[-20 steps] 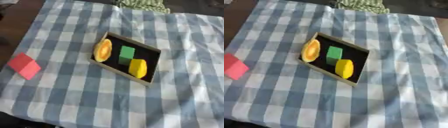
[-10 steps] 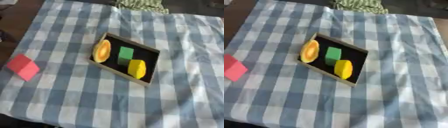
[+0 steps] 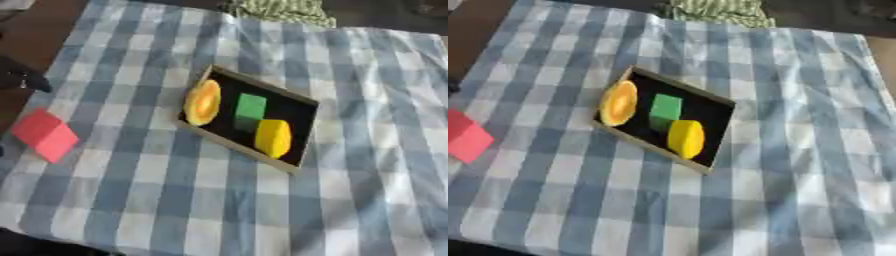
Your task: Pick up objects on the table and place them in the box.
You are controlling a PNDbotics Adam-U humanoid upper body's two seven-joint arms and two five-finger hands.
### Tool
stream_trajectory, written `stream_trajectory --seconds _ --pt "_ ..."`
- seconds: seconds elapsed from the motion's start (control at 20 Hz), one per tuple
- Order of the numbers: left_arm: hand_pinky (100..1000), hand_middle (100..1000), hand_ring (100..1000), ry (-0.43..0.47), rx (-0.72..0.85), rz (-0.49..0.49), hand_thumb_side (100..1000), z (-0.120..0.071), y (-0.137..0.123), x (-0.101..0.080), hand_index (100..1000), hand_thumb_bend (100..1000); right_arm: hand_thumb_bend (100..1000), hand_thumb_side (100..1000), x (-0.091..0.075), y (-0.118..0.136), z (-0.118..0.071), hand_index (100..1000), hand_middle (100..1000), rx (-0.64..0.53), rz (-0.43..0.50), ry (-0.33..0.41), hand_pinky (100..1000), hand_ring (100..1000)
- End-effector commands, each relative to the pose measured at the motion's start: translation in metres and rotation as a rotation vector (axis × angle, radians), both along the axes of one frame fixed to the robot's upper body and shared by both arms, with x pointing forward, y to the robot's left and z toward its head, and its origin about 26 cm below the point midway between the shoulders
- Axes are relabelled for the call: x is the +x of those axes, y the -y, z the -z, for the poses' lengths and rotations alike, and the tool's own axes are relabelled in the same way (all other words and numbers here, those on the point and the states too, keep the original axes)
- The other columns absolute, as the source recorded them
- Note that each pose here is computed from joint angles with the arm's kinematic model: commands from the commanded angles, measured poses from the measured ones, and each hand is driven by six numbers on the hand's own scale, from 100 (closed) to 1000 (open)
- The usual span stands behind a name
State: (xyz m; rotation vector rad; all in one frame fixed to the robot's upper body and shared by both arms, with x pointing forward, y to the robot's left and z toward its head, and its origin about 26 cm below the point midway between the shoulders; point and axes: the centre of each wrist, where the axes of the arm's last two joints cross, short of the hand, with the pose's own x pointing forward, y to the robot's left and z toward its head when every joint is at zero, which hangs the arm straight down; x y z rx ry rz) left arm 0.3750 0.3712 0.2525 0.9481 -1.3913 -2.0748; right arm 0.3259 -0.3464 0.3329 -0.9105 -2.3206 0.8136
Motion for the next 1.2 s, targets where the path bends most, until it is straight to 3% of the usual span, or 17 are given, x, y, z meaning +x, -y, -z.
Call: stream_trajectory --seconds 0.05,0.55,0.95,1.2 --pt "928 843 899 0.011 -0.013 0.0 100 -0.003 -0.004 0.009 935 776 100 241 -0.003 0.004 -0.01 836 748 0.004 0.011 0.024 890 759" --pt "928 814 889 -0.062 -0.047 0.004 100 0.016 -0.001 0.03 904 784 100 297 -0.001 0.005 -0.006 832 743 0.023 0.012 0.013 891 755" --pt "865 653 793 -0.038 -0.076 0.0 100 0.015 0.001 0.032 772 696 100 337 0.001 0.007 -0.002 833 741 0.033 0.016 -0.002 892 753" --pt "823 544 721 0.013 -0.112 0.035 100 0.004 0.008 0.029 666 629 100 339 0.001 0.009 -0.001 833 741 0.036 0.021 -0.005 892 754"
